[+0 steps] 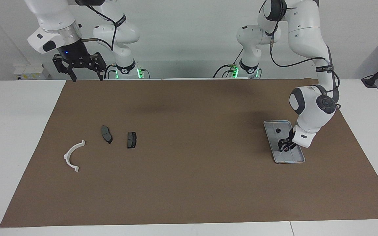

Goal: Place bearing gear from tray to pile
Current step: 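Reach the left gripper into the metal tray and grasp a dark bearing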

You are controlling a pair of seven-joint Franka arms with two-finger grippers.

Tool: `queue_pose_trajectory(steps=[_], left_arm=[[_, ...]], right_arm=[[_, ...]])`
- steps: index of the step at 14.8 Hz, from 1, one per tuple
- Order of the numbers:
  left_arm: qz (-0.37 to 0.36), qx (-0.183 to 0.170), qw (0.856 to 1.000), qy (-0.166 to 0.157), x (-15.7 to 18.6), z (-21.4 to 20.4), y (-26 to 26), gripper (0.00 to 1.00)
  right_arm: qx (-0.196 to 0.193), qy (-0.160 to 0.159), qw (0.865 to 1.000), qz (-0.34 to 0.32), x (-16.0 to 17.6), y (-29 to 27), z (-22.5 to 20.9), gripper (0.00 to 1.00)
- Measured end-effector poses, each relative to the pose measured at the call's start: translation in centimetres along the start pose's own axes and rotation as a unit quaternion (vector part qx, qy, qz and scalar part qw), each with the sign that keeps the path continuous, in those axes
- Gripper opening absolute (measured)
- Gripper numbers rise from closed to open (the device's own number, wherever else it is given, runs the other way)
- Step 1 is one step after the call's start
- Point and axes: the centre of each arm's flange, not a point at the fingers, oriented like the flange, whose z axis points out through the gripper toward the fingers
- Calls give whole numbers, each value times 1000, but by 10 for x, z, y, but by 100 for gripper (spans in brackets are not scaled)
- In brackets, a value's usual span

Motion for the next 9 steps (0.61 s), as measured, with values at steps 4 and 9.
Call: queue_pose_trajectory(steps=[4, 9], left_arm=[[5, -3, 1000, 2, -1, -3, 7, 35], [-48, -22, 998, -33, 2, -46, 85, 35]], right_arm=[[0, 1, 1000, -1, -1, -1, -1, 100], [0, 0, 1000, -1, -1, -1, -1, 100]])
